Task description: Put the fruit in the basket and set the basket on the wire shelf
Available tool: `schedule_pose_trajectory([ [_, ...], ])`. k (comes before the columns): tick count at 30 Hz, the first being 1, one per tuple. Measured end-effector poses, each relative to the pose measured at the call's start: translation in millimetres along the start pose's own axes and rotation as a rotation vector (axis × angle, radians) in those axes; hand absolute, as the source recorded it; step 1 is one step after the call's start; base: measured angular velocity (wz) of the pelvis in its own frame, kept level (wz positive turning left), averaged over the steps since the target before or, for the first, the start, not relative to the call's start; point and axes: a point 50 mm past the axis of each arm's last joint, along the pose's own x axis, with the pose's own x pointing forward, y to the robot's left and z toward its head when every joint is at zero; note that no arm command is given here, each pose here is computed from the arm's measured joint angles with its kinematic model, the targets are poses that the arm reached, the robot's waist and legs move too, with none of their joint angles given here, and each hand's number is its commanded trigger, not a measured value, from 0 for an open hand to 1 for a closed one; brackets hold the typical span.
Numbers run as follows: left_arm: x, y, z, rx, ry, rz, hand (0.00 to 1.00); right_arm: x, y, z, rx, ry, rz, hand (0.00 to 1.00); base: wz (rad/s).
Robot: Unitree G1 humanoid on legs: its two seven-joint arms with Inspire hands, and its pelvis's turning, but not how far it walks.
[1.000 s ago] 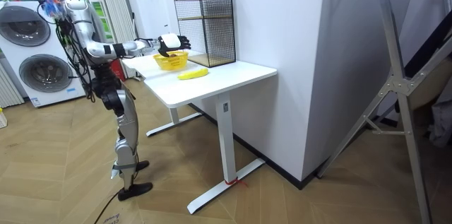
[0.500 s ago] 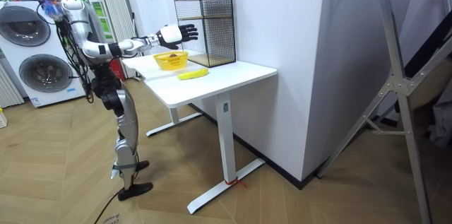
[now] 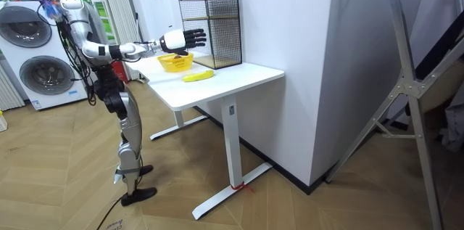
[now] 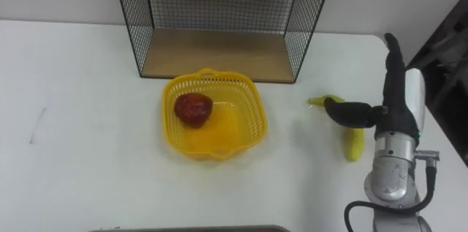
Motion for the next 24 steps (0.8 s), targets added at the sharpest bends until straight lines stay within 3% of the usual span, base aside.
schedule_pose_trajectory([
  [24, 1.1, 6.9, -3.1, -0.014, 0.035, 0.011, 0.0, 19.8, 11.0, -55.1, 0.015, 0.327, 0.198, 0.0, 0.0],
])
